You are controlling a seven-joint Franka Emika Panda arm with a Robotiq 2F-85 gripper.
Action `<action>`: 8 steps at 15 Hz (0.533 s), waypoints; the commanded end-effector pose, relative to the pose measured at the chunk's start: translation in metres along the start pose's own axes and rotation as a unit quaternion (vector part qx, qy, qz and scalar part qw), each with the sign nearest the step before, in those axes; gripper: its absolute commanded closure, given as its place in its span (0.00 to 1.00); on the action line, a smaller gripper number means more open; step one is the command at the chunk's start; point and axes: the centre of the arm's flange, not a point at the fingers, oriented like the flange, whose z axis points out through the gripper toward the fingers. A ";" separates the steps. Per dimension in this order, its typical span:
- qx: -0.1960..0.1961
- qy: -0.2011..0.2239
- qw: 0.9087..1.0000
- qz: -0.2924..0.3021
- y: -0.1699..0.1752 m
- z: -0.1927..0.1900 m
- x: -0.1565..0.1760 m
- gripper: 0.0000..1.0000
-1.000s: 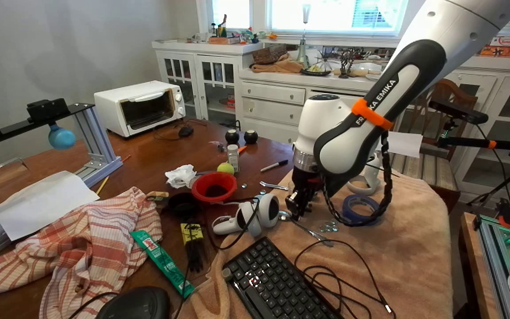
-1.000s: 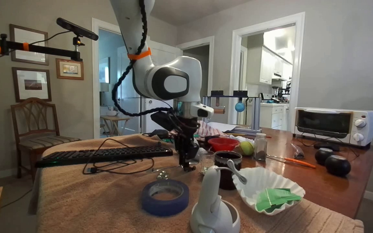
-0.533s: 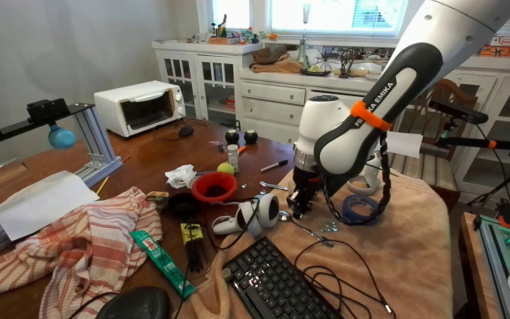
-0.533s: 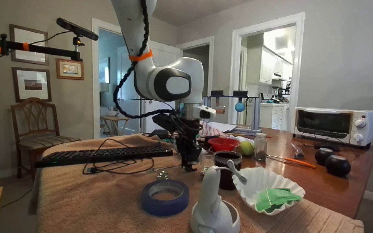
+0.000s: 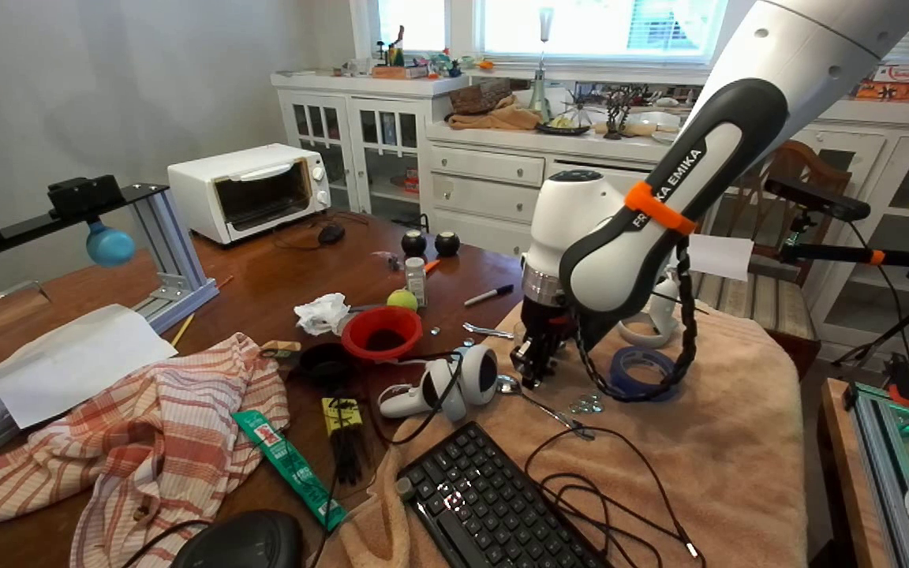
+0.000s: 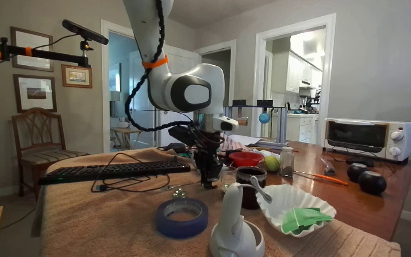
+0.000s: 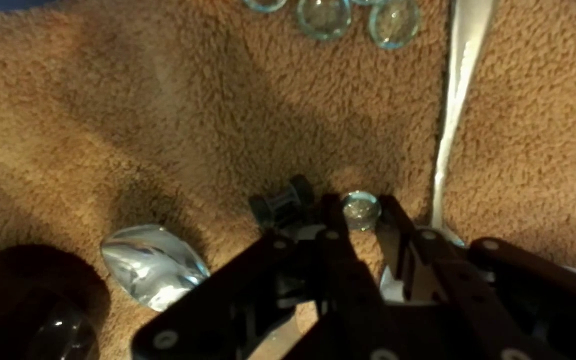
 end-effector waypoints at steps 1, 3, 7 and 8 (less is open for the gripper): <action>-0.006 0.007 1.000 0.004 -0.002 -0.003 -0.001 0.94; -0.002 0.012 1.000 0.008 -0.001 -0.017 -0.001 0.94; 0.002 0.024 1.000 0.018 0.007 -0.051 0.005 0.94; 0.001 0.021 1.000 0.016 0.009 -0.060 0.005 0.94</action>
